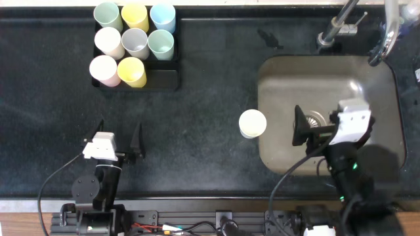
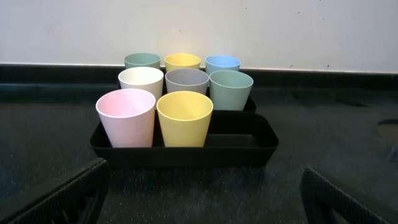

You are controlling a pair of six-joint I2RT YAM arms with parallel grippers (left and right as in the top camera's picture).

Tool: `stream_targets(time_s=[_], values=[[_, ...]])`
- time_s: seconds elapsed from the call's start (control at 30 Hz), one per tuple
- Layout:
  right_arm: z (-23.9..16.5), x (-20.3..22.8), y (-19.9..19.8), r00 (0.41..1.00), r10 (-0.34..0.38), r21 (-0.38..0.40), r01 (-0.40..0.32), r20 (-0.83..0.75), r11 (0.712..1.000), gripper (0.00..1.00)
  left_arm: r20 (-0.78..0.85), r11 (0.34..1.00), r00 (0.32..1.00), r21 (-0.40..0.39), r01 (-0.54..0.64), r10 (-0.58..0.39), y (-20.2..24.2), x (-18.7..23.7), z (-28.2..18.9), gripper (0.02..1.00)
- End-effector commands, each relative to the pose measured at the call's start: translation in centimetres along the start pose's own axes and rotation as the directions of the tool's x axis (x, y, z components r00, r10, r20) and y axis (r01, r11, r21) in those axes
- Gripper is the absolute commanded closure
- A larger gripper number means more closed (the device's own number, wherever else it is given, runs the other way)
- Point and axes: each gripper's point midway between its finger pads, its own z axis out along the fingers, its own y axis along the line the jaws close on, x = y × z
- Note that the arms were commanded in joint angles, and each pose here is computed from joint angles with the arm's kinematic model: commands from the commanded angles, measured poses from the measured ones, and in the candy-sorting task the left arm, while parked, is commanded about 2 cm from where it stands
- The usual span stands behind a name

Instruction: Store Cups

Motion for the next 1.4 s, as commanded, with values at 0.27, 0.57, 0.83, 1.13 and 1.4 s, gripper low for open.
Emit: stream_targets(time_s=[0.27, 0.57, 0.83, 1.13, 1.4], values=[[-0.2, -0.1, 3.2, 0.917, 0.027, -0.167, -0.102, -0.399, 0.981, 0.007, 0.005, 1.000, 1.000, 0.010, 0.000, 0.000, -0.2, 0.0, 0.0, 0.018], [1.2, 5.3, 3.9, 0.688, 0.088, -0.111, -0.239, -0.720, 0.964, 0.003, 0.005, 1.000, 1.000, 0.010, 0.000, 0.000, -0.2, 0.0, 0.0, 0.018], [4.5, 8.2, 4.4, 0.531, 0.078, -0.091, -0.286, -0.844, 0.954, 0.005, 0.005, 1.000, 1.000, 0.010, 0.000, 0.000, -0.2, 0.0, 0.0, 0.018], [7.2, 11.5, 3.9, 0.364, 0.080, -0.029, -0.284, -0.928, 0.958, 0.003, 0.005, 1.000, 1.000, 0.010, 0.000, 0.000, -0.2, 0.0, 0.0, 0.018], [8.5, 13.2, 2.9, 0.304, 0.076, 0.006, -0.225, -0.950, 0.974, 0.027, 0.005, 1.000, 1.000, 0.010, 0.000, 0.000, -0.2, 0.0, 0.0, 0.018]])
